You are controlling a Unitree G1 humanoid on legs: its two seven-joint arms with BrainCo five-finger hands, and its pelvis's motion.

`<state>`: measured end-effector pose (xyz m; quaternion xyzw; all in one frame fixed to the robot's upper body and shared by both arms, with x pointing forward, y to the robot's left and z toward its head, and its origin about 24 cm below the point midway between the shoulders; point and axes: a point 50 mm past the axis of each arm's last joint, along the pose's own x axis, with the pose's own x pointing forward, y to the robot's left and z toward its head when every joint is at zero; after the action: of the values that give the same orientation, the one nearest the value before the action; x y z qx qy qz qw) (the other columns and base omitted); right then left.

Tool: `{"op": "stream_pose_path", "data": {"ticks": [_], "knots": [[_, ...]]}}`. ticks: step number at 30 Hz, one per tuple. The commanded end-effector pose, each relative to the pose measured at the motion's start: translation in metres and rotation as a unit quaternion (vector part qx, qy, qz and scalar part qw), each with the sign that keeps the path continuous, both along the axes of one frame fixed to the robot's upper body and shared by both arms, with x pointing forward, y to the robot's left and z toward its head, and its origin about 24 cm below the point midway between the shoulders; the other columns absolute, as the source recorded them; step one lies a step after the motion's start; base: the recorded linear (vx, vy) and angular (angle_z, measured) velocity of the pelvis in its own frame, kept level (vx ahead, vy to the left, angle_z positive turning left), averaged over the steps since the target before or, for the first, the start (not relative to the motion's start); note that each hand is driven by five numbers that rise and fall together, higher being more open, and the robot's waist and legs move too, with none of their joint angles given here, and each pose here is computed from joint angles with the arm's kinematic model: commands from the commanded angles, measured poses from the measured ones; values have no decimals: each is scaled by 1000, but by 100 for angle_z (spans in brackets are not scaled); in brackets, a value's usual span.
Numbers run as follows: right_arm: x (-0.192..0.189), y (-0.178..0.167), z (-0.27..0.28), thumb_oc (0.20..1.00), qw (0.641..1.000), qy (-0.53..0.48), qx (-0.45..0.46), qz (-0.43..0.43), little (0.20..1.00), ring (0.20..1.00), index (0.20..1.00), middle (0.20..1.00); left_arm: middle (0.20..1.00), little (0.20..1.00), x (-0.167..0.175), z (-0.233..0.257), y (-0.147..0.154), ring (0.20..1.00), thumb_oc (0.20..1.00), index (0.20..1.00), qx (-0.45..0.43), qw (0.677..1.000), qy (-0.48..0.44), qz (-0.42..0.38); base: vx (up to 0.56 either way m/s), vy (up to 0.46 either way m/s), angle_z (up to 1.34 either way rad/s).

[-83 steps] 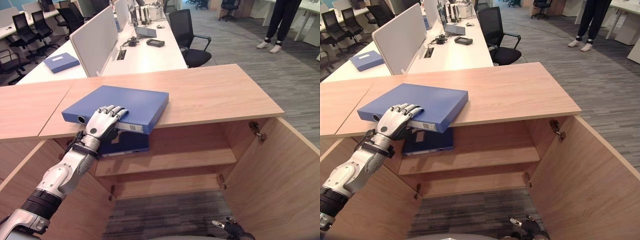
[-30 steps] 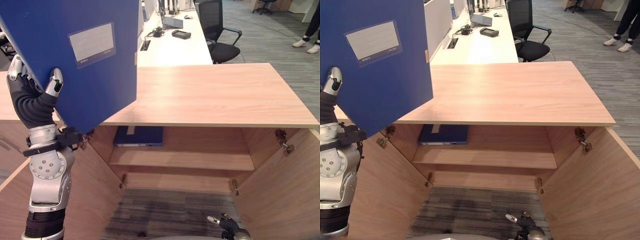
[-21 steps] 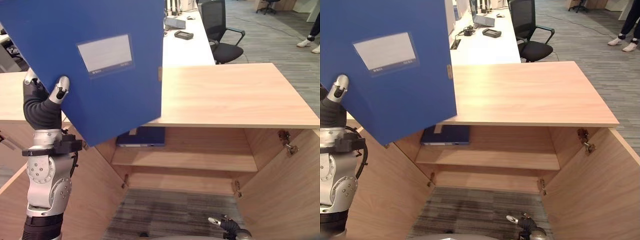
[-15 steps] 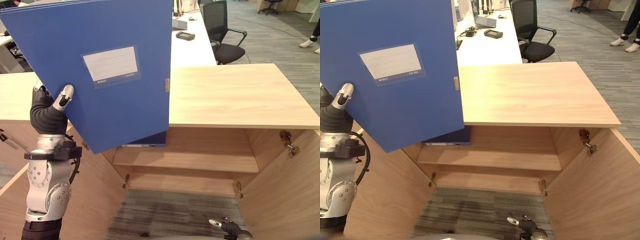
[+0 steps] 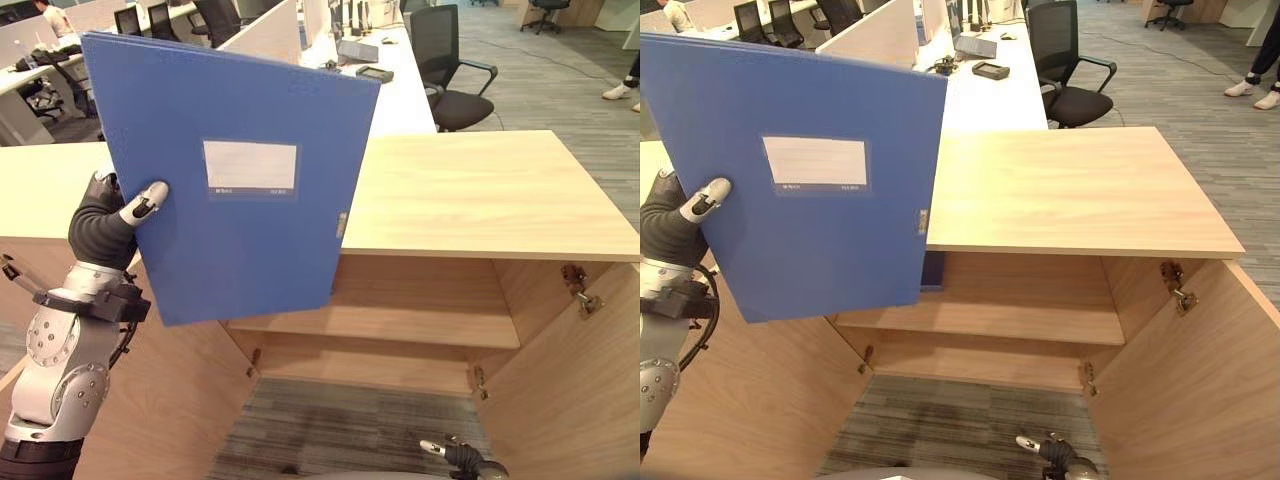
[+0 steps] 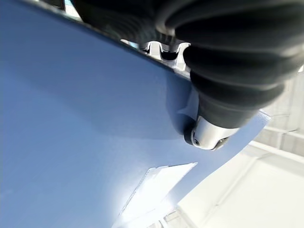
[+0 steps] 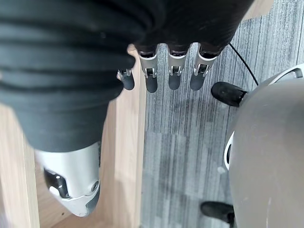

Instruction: Put the empty folder in the office cabinet

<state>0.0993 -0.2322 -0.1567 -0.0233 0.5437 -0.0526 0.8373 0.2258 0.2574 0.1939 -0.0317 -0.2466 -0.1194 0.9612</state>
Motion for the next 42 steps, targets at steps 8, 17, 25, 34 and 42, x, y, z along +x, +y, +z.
{"op": "stream_pose_path", "data": {"ticks": [8,17,25,34,42], "knots": [[77,43,26,1000,987,-134,79,38,1000,1000,1000,1000,200,200,2,3,-6,200,200,200,43,999,-5,-14,0,0,0],[125,67,83,1000,936,-290,152,128,1000,1000,1000,1000,200,200,3,-14,-10,200,200,200,50,998,29,-32,0,0,0],[144,93,136,1000,867,-370,247,227,1000,1000,1000,1000,200,200,3,-33,-21,200,200,200,42,996,55,-61,-1,0,-1],[146,119,156,1000,818,-377,353,253,1000,1000,1000,1000,200,200,6,-38,-30,200,200,200,37,993,57,-92,0,0,0],[149,153,187,1000,755,-396,437,288,1000,1000,1000,1000,200,200,7,-33,-39,200,200,200,42,991,41,-118,0,0,0]]}}
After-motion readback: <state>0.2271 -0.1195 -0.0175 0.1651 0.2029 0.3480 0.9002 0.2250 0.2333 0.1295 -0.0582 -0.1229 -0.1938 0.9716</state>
